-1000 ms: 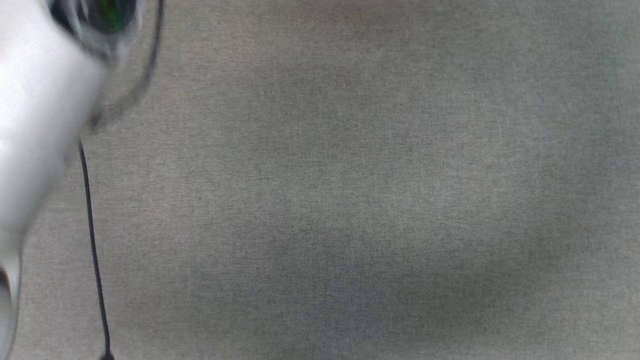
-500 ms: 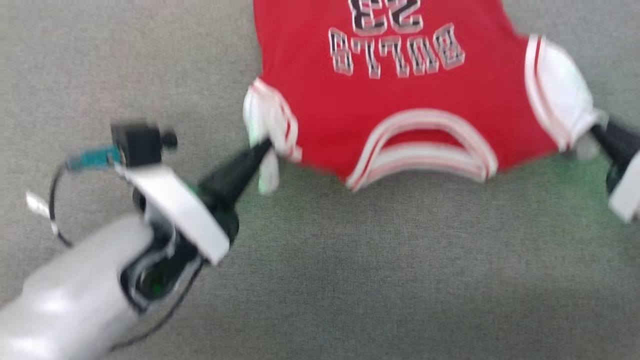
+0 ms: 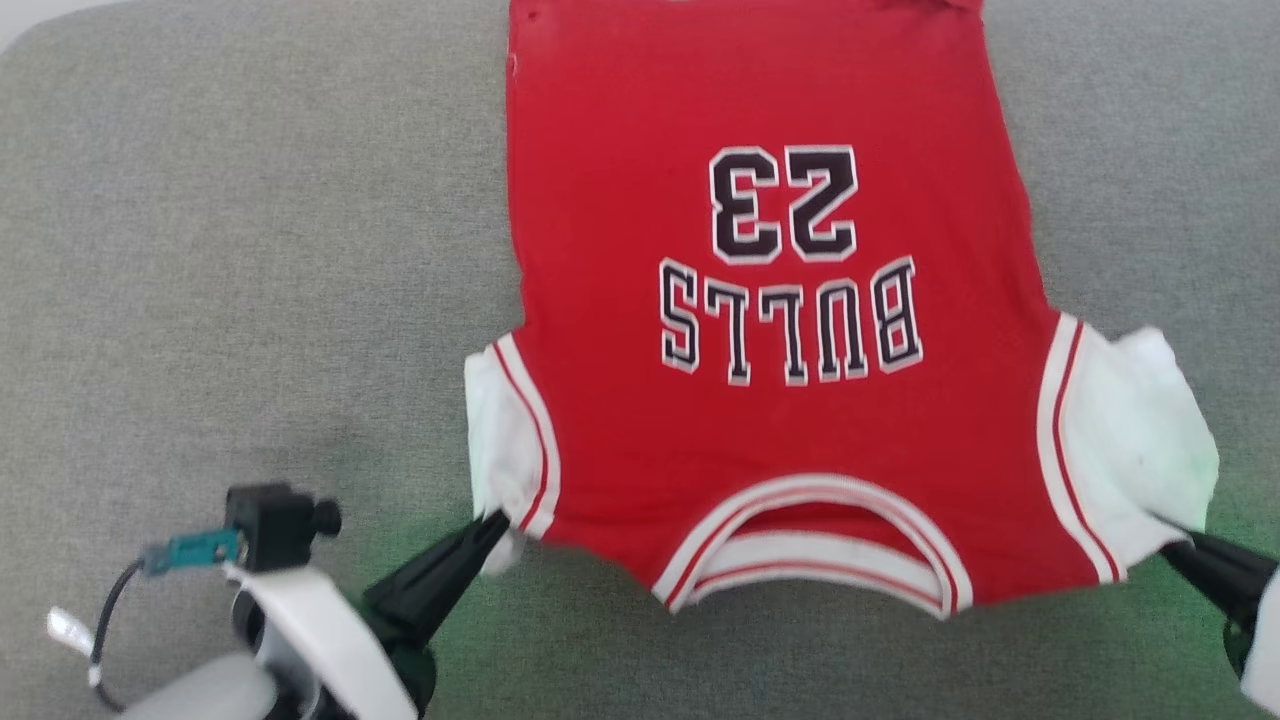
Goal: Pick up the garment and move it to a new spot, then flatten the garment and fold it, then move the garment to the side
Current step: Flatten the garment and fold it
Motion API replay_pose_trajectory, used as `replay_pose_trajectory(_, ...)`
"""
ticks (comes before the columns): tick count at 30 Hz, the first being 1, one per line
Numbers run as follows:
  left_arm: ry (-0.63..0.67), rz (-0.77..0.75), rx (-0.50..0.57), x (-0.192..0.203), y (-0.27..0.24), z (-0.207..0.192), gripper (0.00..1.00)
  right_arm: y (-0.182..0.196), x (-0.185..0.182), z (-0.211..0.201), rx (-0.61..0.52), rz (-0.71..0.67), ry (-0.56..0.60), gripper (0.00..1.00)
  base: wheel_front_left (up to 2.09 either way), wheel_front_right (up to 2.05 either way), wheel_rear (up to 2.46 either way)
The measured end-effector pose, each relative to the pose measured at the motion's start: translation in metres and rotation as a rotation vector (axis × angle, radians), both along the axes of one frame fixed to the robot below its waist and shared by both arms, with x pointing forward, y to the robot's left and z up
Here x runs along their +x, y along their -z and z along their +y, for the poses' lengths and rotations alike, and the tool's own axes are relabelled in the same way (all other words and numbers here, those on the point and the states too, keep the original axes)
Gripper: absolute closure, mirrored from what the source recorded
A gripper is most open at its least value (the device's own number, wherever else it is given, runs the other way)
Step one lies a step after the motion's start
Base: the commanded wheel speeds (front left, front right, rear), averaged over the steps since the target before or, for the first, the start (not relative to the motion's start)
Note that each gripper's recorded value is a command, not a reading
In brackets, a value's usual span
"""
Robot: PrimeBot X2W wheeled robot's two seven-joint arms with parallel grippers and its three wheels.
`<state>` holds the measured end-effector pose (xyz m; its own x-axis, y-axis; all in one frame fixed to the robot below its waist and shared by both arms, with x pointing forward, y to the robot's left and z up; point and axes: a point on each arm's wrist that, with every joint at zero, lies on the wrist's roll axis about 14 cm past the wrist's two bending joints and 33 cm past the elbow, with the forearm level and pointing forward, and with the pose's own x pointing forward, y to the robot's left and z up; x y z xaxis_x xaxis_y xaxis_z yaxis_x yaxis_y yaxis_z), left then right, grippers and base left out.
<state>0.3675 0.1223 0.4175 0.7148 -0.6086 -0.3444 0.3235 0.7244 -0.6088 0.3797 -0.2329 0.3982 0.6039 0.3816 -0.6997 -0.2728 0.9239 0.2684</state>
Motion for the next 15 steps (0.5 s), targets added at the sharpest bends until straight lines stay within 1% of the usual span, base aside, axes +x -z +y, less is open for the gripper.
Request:
replay_pose_trajectory(3, -0.009, 0.036, 0.002, -0.016, 0.006, 0.007, 1.0, 0.003, -0.02, -0.001, 0.003, 0.044, 0.005, 1.0, 0.0, 0.0, 0.0)
replay_pose_trajectory(6, -0.002, 0.052, 0.031, -0.028, 0.013, 0.014, 1.0, 0.005, -0.036, 0.001, 0.012, 0.075, 0.013, 1.0, 0.0, 0.0, 0.0)
replay_pose_trajectory(9, 0.009, 0.06, 0.03, -0.034, 0.017, 0.009, 1.0, 0.005, -0.041, 0.008, 0.025, 0.083, 0.016, 1.0, 0.0, 0.0, 0.0)
replay_pose_trajectory(11, 0.019, 0.069, 0.025, -0.037, 0.022, 0.003, 1.0, 0.007, -0.042, 0.012, 0.005, 0.093, -0.003, 1.0, 0.0, 0.0, 0.0)
replay_pose_trajectory(15, 0.033, 0.09, 0.059, -0.039, 0.038, -0.001, 1.0, 0.02, -0.05, 0.022, -0.024, 0.143, -0.034, 1.0, 0.0, 0.0, 0.0)
